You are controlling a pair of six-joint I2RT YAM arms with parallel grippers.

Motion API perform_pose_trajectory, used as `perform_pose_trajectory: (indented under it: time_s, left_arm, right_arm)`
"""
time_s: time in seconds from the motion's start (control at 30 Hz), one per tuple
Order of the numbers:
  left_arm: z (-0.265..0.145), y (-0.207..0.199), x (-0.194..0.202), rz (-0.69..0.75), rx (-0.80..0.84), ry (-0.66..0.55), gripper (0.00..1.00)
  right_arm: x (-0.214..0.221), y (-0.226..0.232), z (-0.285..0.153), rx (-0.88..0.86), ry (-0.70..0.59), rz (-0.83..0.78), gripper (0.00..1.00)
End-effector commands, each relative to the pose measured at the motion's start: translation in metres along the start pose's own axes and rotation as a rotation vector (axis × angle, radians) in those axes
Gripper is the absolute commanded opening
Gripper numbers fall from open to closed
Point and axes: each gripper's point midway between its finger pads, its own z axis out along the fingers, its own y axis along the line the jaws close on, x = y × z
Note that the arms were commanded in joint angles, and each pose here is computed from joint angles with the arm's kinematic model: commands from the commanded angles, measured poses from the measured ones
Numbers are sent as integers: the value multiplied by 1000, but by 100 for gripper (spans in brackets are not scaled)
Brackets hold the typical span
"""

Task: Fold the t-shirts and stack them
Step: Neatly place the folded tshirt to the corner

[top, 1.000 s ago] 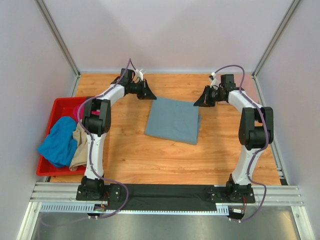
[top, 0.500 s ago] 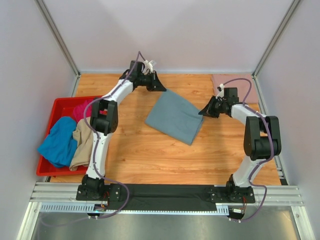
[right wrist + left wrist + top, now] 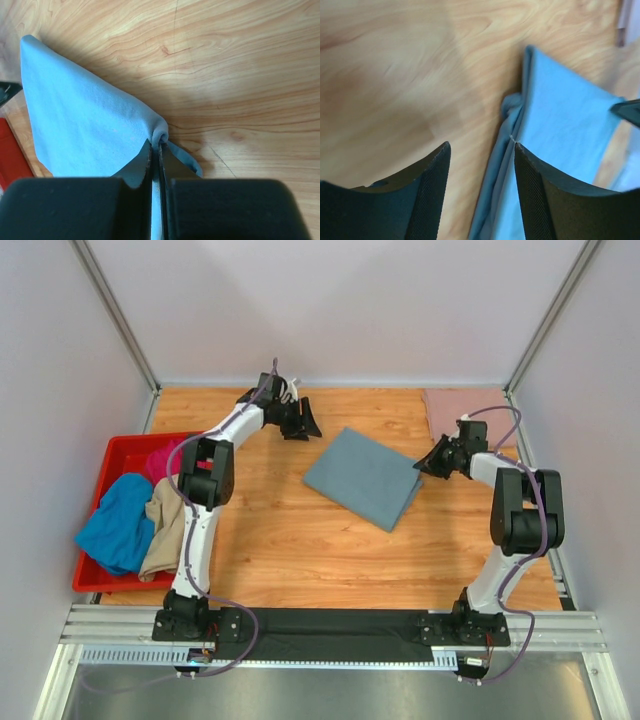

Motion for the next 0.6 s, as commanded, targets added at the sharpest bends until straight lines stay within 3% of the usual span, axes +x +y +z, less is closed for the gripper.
perform_pose_trajectory:
  time_s: [0.0, 0.03, 0.13, 0.27, 0.4, 0.43, 0.47, 0.53, 0.57]
  left_arm:
    - [-69, -31, -8, 200, -219, -75, 61]
    - [-89, -53, -10, 248, -231, -108, 59]
    - [-95, -92, 31, 346, -224, -61, 52]
    - [-77, -132, 102, 405, -164, 27, 46]
    - [-64, -127, 150, 413, -212, 154, 44]
    - [-63, -125, 153, 395, -220, 155, 44]
    - [-63, -119, 150, 366, -235, 143, 44]
    - [-65, -114, 144, 336, -237, 132, 43]
    - [-70, -111, 137, 303, -247, 125, 43]
  right_arm:
    - [-12, 17, -9, -33, -38, 7, 0]
    - [-10, 18, -11, -35, -37, 19, 0]
    - [1, 14, -12, -26, -13, 51, 0]
    - [27, -4, -9, 45, 33, 102, 0]
    - [27, -5, -18, 52, 6, 82, 2]
    - [27, -4, -19, 51, 14, 80, 7]
    - [24, 0, -22, 55, 20, 79, 25]
    - [22, 6, -31, 57, 11, 87, 37]
    - [17, 12, -43, 65, -16, 101, 48]
